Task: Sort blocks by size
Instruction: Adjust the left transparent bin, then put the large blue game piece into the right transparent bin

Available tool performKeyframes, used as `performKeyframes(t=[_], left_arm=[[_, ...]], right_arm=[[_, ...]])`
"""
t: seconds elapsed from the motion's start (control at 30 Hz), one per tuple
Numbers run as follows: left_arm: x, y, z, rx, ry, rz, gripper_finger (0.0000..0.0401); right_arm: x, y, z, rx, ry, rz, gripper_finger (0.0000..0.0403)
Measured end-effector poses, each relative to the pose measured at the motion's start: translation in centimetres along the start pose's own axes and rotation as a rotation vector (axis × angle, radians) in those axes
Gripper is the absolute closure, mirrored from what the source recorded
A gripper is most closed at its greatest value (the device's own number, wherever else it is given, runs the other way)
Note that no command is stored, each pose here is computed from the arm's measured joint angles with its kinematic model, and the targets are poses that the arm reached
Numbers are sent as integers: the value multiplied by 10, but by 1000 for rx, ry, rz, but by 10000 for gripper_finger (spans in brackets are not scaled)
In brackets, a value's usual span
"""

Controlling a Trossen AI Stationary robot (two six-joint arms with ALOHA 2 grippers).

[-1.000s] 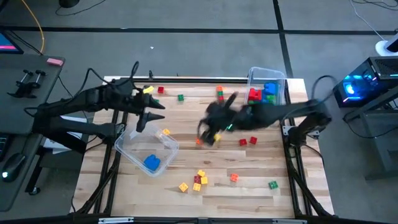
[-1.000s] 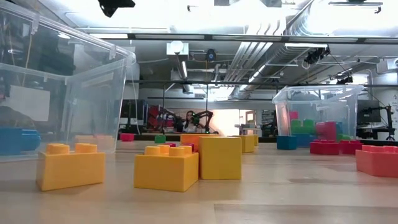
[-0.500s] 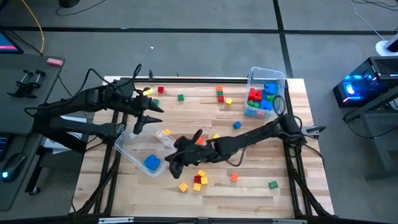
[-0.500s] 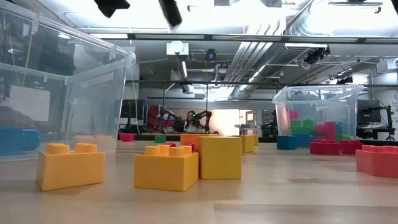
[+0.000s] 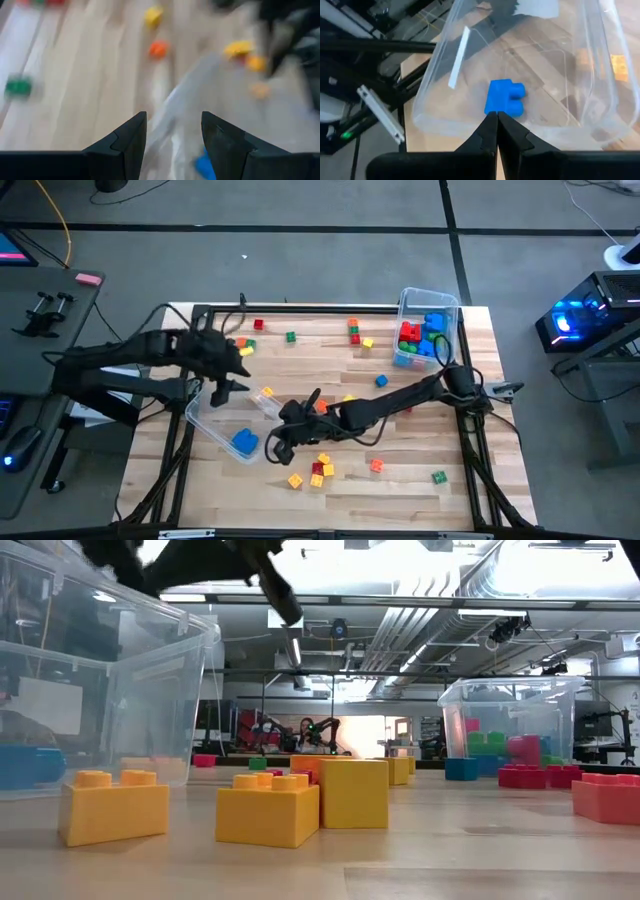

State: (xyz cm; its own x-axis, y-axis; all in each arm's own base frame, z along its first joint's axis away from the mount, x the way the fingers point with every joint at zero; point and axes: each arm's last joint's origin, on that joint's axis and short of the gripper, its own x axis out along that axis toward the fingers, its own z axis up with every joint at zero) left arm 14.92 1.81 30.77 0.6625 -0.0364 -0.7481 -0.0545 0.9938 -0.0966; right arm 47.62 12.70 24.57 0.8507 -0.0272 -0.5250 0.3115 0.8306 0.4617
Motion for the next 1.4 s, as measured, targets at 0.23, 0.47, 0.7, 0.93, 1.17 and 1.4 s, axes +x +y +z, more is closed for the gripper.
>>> performKeyframes(t=[0.23, 0.47, 0.7, 0.93, 1.17, 1.4], left_arm=[[37, 14, -33, -175, 139, 251, 227], [37, 7, -39, -310, 163, 116, 227], [34, -8, -41, -465, 191, -3, 227], [23, -19, -36, -500, 163, -71, 227], [-20, -23, -3, -360, -32, -127, 227], [-31, -44, 12, -111, -128, -245, 227]], right_arm=[[0, -4, 6, -22, 13, 23, 403], [-1, -5, 2, -49, 78, 26, 403], [-5, -11, 1, -105, 123, -21, 403], [-8, -9, 5, -151, 127, -21, 403], [-29, 13, 38, -257, 82, 18, 403], [-76, 32, 70, -343, 143, -57, 403]])
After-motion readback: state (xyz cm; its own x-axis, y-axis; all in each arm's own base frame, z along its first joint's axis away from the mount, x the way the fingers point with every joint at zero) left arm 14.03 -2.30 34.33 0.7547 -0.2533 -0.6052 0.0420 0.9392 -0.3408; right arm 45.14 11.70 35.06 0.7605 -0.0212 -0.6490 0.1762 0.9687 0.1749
